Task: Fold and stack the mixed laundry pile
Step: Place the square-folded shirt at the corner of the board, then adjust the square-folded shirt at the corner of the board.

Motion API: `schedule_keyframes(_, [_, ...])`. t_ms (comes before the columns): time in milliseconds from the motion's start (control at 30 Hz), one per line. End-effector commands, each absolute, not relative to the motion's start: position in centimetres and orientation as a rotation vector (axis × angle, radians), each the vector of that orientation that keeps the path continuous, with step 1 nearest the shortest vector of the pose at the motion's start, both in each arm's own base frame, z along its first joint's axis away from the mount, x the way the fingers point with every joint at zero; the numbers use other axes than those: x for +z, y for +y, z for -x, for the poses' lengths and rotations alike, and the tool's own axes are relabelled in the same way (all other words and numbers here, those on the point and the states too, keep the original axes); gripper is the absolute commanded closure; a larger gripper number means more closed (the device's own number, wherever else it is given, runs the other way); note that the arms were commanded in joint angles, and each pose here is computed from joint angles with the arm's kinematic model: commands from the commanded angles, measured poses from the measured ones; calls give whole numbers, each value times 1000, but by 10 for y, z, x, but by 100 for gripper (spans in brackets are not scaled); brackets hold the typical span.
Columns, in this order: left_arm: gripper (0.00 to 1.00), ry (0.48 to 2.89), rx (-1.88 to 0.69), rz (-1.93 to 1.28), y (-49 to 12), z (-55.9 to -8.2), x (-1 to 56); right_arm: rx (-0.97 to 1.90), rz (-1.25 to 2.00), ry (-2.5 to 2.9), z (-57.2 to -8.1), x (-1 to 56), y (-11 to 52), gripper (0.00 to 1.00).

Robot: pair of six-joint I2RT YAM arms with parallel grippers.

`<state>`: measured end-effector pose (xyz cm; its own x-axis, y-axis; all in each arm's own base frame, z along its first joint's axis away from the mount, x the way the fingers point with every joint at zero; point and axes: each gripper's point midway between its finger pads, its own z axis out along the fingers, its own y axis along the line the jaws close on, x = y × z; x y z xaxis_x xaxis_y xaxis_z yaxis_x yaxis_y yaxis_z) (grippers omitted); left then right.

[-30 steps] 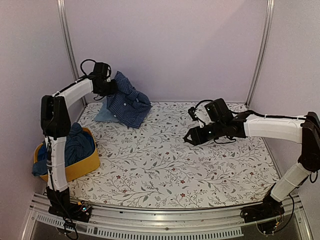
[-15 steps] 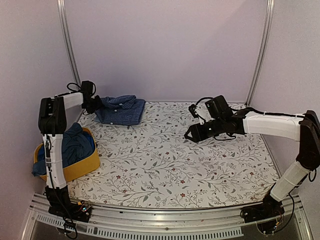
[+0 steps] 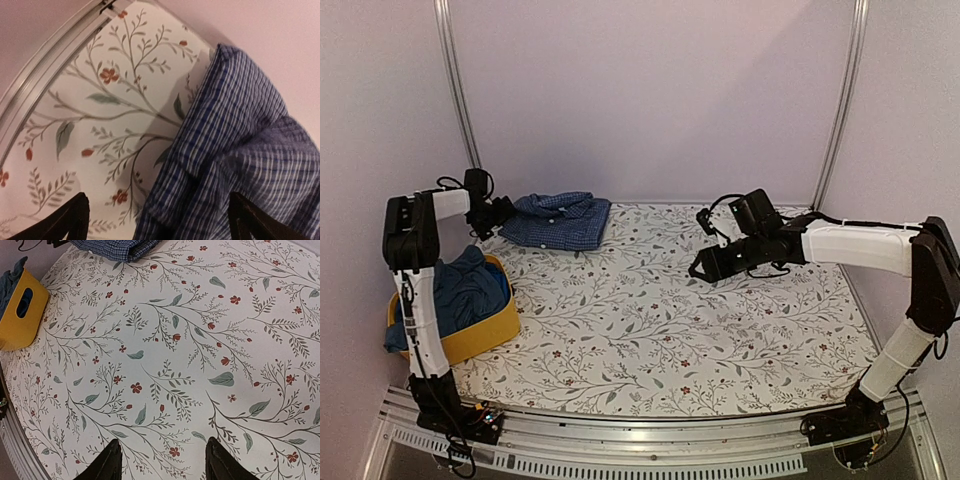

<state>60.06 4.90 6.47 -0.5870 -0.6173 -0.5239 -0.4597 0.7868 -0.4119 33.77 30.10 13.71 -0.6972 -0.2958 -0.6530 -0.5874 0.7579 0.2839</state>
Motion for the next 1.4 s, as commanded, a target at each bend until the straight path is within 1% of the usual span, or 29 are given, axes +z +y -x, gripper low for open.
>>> schedule_keyframes(0, [2, 2228, -270, 667, 28, -558, 150, 647, 650, 2349, -345, 144, 299, 44])
schedule_keyframes(133, [2, 2283, -278, 608, -1, -525, 154, 660, 642, 2359, -345, 141, 299, 44])
schedule_keyframes(233, [8, 2338, -304, 483, -45, -510, 146, 670, 639, 2364, -345, 138, 301, 44])
schedule_keyframes(300, [16, 2381, -323, 394, -73, -506, 138, 677, 641, 2365, -346, 138, 302, 45])
schedule_keyframes(367, [27, 2416, -340, 357, -90, -503, 128, 680, 641, 2364, -347, 138, 303, 45])
schedule_keyframes(467, [45, 2414, -397, 275, -117, -508, 122, 679, 640, 2364, -347, 139, 304, 45])
schedule_keyframes(533, [53, 2422, -402, 241, -129, -514, 115, 680, 642, 2362, -347, 139, 304, 45])
schedule_keyframes(667, [57, 2419, -358, 233, -134, -542, 99, 685, 638, 2369, -347, 137, 303, 45])
schedule_keyframes(900, [59, 2380, -324, 285, -115, -613, 76, 667, 630, 2382, -344, 135, 297, 45])
schedule_keyframes(1000, [59, 2303, -347, 294, -106, -648, 91, 654, 617, 2389, -344, 136, 292, 45])
schedule_keyframes(1067, [55, 2251, -341, 290, -96, -669, 101, 646, 612, 2392, -343, 136, 289, 45])
schedule_keyframes(1167, [36, 2189, -353, 321, -81, -691, 112, 632, 602, 2396, -343, 137, 285, 45])
schedule_keyframes(1200, [32, 2171, -364, 324, -76, -696, 116, 630, 599, 2398, -343, 137, 284, 45])
schedule_keyframes(1233, [26, 2160, -365, 334, -72, -698, 118, 627, 595, 2397, -344, 138, 283, 45])
schedule_keyframes(1367, [11, 2173, -343, 313, -66, -693, 120, 630, 590, 2399, -344, 138, 282, 45])
